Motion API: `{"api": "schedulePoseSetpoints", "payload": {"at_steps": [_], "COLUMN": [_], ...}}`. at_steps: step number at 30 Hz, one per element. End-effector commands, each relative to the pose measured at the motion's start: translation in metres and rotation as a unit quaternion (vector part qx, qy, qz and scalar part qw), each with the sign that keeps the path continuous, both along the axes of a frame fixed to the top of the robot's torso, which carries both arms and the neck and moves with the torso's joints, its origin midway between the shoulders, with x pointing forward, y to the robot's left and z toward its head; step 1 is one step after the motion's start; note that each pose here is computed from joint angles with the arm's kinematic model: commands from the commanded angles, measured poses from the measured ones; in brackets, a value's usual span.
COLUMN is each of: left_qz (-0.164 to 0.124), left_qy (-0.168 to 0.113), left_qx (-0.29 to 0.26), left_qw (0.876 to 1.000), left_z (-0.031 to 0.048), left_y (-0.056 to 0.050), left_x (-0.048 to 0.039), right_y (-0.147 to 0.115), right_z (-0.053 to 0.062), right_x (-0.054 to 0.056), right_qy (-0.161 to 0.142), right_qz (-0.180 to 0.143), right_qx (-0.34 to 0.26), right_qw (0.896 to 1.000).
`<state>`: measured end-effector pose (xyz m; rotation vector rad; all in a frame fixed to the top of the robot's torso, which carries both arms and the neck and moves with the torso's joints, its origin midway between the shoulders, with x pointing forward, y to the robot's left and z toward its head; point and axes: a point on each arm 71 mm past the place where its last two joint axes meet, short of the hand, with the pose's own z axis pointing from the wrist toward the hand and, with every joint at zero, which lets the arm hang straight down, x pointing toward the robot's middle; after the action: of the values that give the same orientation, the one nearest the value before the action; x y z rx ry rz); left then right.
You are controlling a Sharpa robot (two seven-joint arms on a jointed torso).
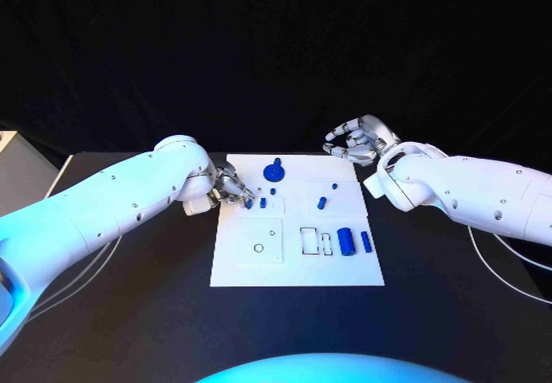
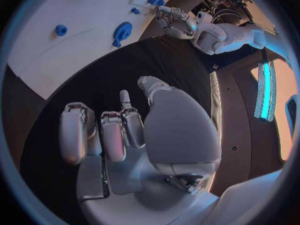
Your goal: Assemble the parts on the task board
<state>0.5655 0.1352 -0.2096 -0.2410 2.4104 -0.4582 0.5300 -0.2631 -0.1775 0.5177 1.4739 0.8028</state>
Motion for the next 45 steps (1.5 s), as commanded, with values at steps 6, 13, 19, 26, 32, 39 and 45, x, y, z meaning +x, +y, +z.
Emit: {"api": "schedulePoseSetpoints", "payload": {"at_steps": [6,13,19,26,32,39,45], "left_qz": [0.004,0.004,0.004,0.005,0.009,0.008,0.007], "left_qy": [-0.005,-0.004,-0.004,-0.004,-0.009,-0.014,-0.019], "left_qx": [-0.006,-0.006,-0.006,-0.006,-0.007,0.001,0.008], "left_qw": [1.0,1.0,1.0,1.0,1.0,1.0,1.0], "left_z": [0.0007,0.0007,0.0007,0.0007,0.0009,0.0008,0.0016], "left_y": [-0.001,-0.0002,0.0001,0.0002,-0.0005,-0.0008,-0.0014], "left_x": [-0.0002,-0.0003,-0.0004,-0.0003,0.0009,0.0026,0.0045], "right_y": [0.0013,0.0012,0.0011,0.001,0.0015,0.0018,0.0017], "right_z": [0.0002,0.0002,0.0002,0.0001,0.0001,0.0001,0.0001], "right_x": [-0.0005,-0.0004,-0.0003,-0.0003,-0.0001,-0.0001,-0.0002], "right_qy": [-0.003,-0.003,-0.003,-0.003,-0.003,-0.003,-0.003], "right_qz": [0.008,0.008,0.008,0.008,0.008,0.009,0.009], "right_qx": [-0.006,-0.006,-0.006,-0.006,-0.006,-0.006,-0.006], "right_qw": [1.0,1.0,1.0,1.0,1.0,1.0,1.0]}}
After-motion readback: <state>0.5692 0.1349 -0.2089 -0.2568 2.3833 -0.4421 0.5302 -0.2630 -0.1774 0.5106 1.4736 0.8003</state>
